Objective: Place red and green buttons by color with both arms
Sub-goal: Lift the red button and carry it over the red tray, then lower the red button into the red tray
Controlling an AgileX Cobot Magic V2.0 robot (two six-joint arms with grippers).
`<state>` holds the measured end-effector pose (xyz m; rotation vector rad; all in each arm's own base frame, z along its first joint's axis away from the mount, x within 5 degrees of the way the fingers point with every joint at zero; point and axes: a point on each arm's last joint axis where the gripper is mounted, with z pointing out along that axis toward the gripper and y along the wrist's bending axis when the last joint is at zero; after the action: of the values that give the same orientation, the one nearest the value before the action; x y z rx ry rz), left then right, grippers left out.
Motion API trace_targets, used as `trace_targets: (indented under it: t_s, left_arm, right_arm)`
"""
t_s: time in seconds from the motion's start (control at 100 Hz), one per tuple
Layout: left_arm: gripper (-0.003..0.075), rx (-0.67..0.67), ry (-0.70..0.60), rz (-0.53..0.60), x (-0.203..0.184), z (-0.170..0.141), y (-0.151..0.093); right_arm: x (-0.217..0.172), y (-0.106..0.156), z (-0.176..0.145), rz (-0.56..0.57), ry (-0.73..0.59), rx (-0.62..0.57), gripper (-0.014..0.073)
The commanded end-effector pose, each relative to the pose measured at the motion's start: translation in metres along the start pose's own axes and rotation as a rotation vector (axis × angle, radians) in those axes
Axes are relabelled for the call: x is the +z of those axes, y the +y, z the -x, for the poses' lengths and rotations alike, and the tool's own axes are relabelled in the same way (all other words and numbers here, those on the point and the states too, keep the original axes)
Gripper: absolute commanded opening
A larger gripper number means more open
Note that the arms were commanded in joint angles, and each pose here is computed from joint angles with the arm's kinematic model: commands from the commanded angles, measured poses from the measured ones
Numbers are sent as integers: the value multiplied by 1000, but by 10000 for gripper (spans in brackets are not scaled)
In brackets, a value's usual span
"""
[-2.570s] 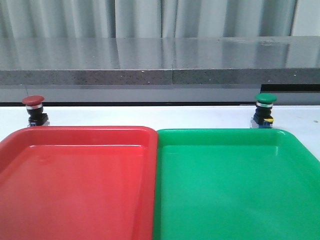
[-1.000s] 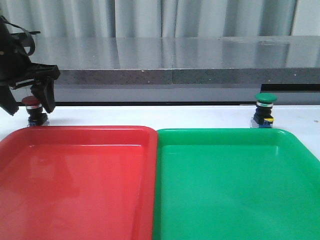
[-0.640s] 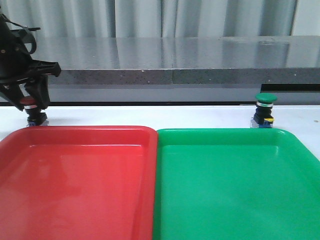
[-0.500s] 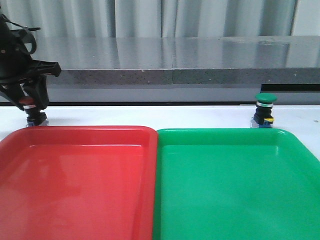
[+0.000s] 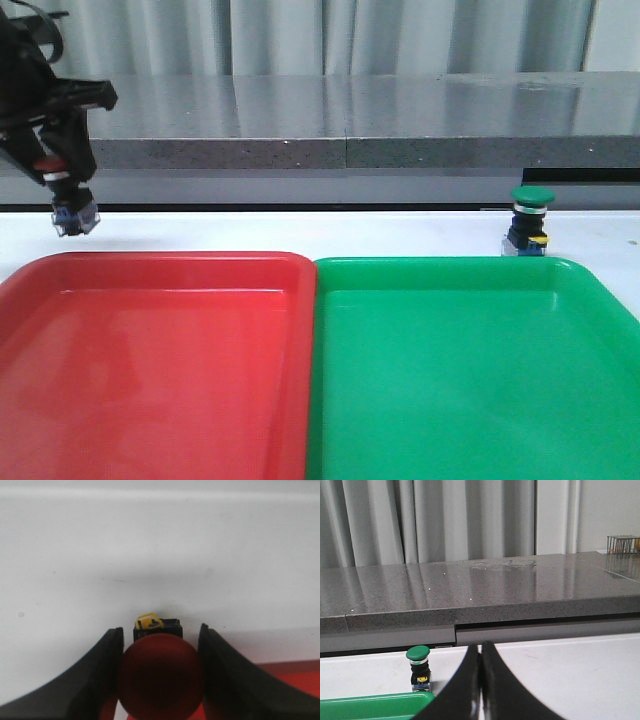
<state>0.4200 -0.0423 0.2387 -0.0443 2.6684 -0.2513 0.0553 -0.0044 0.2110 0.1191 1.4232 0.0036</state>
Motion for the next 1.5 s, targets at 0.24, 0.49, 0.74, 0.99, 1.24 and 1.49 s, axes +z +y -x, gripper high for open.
trace_targets:
  t_s: [0.24,0.49,0.74,0.99,1.24,1.49]
  left_arm:
    - [93,-40,-184,-91,-78,-4,-49]
    - [93,16,-174,-82,-81,-55,-84]
    - [93,31,-71,-79,-68,-104,-105]
    - [93,41,-35,-107,-51,-133,-119]
    - [93,64,84,-28,-29,-144,-113]
    - [99,66,134,-1,-14,-148,-113]
  right_arm:
    - [-2,1,14,9,-110,-8,-64]
    - [-2,1,14,9,-110,-8,-64]
    - [-2,1,14,9,-110,-8,-64]
    - [-2,1,14,9,-110,-8,-64]
    - [-2,1,14,9,-110,-8,-64]
    - [-2,1,14,9,-110,-8,-64]
